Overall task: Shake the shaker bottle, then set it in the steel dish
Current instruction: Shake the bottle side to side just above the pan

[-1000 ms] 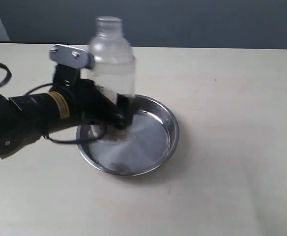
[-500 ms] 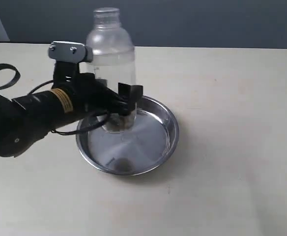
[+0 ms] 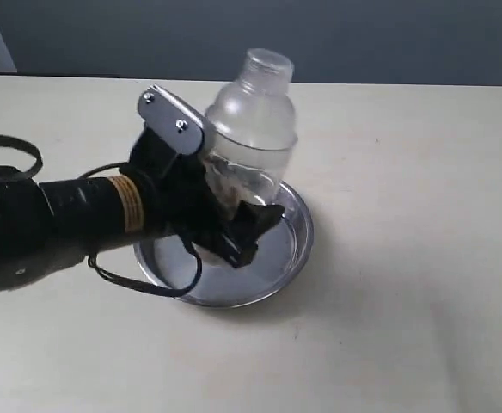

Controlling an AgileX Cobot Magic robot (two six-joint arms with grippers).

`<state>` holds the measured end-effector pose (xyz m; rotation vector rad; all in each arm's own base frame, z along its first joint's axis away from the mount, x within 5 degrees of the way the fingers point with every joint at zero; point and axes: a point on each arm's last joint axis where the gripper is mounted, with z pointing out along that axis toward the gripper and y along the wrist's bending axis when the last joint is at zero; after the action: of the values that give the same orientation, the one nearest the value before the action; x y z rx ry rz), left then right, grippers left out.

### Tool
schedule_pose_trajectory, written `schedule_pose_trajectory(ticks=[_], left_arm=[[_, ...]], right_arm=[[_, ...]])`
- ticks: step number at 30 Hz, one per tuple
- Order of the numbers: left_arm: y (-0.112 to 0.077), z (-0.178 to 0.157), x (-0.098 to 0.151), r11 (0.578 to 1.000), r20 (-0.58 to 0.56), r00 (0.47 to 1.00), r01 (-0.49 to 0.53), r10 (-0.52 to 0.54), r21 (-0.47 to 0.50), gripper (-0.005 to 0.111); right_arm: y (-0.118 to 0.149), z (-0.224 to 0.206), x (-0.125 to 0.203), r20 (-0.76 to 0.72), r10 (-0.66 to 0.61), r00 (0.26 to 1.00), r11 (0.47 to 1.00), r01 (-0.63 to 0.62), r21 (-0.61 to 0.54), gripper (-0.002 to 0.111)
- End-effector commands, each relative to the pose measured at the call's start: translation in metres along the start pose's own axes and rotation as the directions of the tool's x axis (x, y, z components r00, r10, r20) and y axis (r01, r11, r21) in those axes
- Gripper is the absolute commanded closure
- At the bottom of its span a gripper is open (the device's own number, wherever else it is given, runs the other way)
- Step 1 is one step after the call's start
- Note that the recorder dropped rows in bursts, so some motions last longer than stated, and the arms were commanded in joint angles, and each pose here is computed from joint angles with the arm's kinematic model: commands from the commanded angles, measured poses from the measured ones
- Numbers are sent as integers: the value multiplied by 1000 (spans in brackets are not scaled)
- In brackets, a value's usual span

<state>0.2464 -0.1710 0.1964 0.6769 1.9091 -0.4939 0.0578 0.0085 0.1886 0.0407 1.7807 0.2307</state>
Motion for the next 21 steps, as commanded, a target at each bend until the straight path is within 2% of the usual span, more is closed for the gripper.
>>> schedule_pose_trajectory(ticks=[1, 2, 3, 4, 6, 7, 8, 9, 11, 12, 13, 15, 17, 19, 21], left_arm=[[29, -2, -11, 871, 216, 871, 473, -441, -130, 106], [3, -5, -17, 988, 150, 977, 152, -155, 28, 106], [-15, -7, -16, 985, 125, 989, -97, 79, 145, 106], [-19, -9, -14, 969, 115, 981, -176, 157, 176, 106], [6, -4, -9, 999, 67, 997, 49, -49, -4, 106], [26, -2, -5, 951, 104, 958, 279, -267, -131, 106], [38, -4, -4, 878, 155, 898, 436, -411, -198, 106], [36, -4, -4, 884, 146, 903, 426, -404, -194, 106], [12, -7, -12, 985, 94, 983, 163, -158, -57, 106], [1, -8, -16, 999, 103, 994, 30, -31, 16, 106], [-5, -10, -21, 997, 152, 988, -35, 25, 61, 106], [-8, -16, -34, 996, 263, 965, -28, 4, 87, 106], [-4, -18, -41, 996, 330, 941, 51, -72, 71, 106], [0, -14, -34, 995, 289, 952, 95, -104, 44, 106], [-1, -8, -18, 995, 236, 966, 93, -101, 46, 106]], right_arm=[[0, 0, 0, 4, -2, 1000, 1000, 2, 3, 109], [0, 0, 0, 4, -2, 1000, 1000, 2, 3, 109], [0, 0, 0, 4, -2, 1000, 1000, 2, 3, 109], [0, 0, 0, 4, -2, 1000, 1000, 2, 3, 109], [0, 0, 0, 4, -2, 1000, 1000, 2, 3, 109], [0, 0, 0, 4, -2, 1000, 1000, 2, 3, 109], [0, 0, 0, 4, -2, 1000, 1000, 2, 3, 109], [0, 0, 0, 4, -2, 1000, 1000, 2, 3, 109], [0, 0, 0, 4, -2, 1000, 1000, 2, 3, 109], [0, 0, 0, 4, -2, 1000, 1000, 2, 3, 109], [0, 0, 0, 4, -2, 1000, 1000, 2, 3, 109], [0, 0, 0, 4, -2, 1000, 1000, 2, 3, 109], [0, 0, -1, 8, -2, 1000, 1000, 2, 3, 109], [0, 0, -1, 8, -2, 1000, 1000, 2, 3, 109], [0, 0, -1, 8, -2, 1000, 1000, 2, 3, 109]])
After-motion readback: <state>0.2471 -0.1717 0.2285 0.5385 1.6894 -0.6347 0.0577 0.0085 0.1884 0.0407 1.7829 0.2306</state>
